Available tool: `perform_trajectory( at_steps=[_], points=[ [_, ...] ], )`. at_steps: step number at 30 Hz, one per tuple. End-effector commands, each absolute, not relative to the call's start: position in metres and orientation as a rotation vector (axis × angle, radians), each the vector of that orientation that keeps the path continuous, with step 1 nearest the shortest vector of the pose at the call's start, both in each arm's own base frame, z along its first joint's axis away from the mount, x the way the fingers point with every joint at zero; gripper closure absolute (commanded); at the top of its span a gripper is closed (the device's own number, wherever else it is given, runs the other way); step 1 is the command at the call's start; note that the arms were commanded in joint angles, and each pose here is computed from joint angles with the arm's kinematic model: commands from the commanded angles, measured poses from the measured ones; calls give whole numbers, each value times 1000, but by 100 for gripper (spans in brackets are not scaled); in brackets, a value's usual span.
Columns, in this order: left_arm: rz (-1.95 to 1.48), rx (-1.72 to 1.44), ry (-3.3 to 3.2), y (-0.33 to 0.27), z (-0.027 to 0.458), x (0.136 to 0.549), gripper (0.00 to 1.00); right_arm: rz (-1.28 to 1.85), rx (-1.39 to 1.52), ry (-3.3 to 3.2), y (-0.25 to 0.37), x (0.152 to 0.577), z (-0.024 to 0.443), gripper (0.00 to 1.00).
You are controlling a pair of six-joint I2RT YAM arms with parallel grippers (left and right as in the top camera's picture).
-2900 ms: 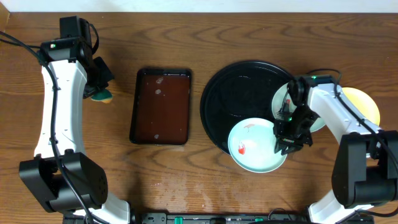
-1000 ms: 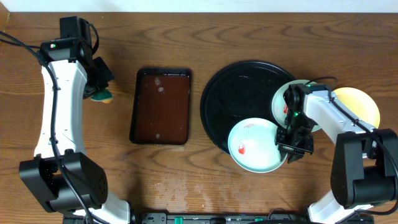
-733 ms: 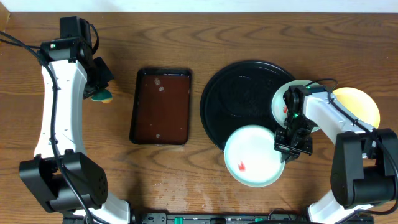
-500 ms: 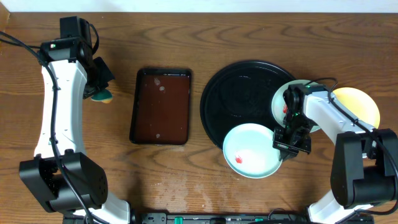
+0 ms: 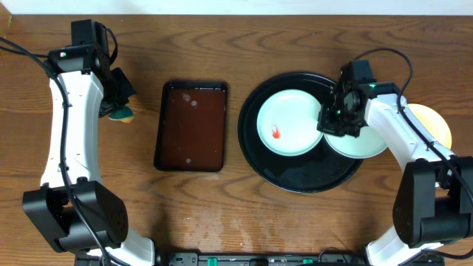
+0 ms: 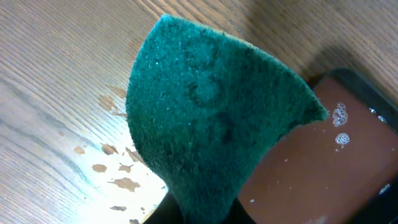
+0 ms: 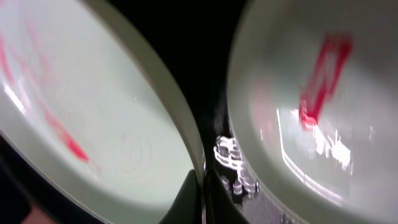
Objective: Clean dirty plates on tray and stack at the side
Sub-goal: 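Slide the pale green plate with the right gripper toward the tray's center, then carry the sponge with the left gripper toward the pale green plate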
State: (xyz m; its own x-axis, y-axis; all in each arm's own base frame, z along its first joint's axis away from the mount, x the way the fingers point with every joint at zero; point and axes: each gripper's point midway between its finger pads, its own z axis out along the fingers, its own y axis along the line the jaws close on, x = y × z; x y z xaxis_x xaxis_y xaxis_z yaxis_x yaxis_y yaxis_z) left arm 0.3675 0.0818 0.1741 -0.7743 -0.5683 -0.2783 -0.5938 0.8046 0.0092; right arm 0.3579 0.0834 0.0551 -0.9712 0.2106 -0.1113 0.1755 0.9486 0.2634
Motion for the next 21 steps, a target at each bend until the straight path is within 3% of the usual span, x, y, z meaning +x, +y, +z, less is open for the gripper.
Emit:
perform_trajectory(
  at_steps=[1, 9, 21],
  points=[
    [120, -915, 2737, 79, 171, 365, 91, 307, 151, 2895, 85, 375, 61, 99],
    [12, -806, 2741, 56, 172, 379, 92, 289, 12, 2835, 102, 388, 59, 99],
    [-34, -555, 2762, -9, 175, 393, 92, 290, 49, 2853, 108, 393, 40, 99]
  ],
)
